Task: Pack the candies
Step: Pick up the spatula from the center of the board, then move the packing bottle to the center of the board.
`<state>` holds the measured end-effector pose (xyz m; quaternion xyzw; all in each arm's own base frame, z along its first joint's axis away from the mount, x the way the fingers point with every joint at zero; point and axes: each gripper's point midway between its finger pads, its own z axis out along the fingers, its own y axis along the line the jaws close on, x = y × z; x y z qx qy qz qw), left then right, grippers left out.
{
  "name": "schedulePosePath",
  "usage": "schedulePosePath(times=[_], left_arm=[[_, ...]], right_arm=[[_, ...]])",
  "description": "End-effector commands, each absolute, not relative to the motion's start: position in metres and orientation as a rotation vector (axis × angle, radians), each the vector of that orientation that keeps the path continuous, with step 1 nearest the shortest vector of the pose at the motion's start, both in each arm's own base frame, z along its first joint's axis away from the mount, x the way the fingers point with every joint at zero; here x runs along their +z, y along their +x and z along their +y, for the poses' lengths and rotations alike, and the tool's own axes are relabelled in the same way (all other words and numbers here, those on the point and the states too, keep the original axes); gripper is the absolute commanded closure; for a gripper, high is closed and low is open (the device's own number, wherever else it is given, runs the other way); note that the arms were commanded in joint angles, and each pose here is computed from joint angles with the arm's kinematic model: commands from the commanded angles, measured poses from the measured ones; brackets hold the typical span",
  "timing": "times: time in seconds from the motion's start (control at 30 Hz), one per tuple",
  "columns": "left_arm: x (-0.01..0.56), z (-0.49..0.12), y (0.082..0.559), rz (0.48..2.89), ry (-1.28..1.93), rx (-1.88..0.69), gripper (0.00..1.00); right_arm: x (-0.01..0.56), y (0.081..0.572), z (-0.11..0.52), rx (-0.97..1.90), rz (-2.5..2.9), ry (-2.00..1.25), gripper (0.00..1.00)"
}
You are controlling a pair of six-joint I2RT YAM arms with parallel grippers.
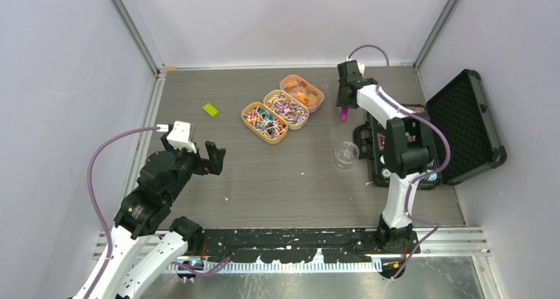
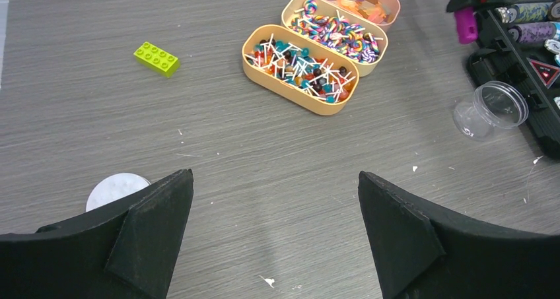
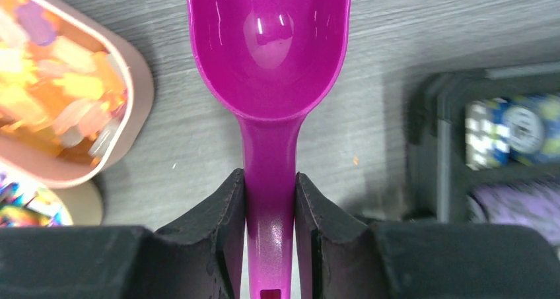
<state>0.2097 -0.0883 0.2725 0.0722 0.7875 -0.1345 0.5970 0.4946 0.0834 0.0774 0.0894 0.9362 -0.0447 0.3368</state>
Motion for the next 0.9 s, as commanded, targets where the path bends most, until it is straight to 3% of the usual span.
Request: schedulePosePath(times=[0.0, 0.17, 0.4, 0.7, 0.87], left_arm=[[0.282, -0.086, 0.211, 1.782, 0.155, -0.307, 0.03], [0.283, -0.087, 0.210, 1.776, 0.157, -0.316, 0.04], [0.281, -0.091, 0.211, 1.783, 0.170, -0.334, 0.04], [0.259, -0.096, 0.217, 1.959, 0.087, -0.333, 0.06], [0.226, -0.143, 0.217, 2.148, -0.020, -0.598, 0.08]], right_arm=[[0.162, 0.467, 0.070, -0.133, 2.344, 0.242, 1.00], [0.165, 0.412, 0.027, -0.422, 2.439, 0.294, 0.99], [0.148, 0.349, 0.010, -0.541, 2.545, 0.245, 1.00], [0.118, 0.316, 0.013, -0.570, 2.611, 0.182, 0.99], [0.108, 0.307, 0.015, -0.549, 2.649, 0.182, 1.00]])
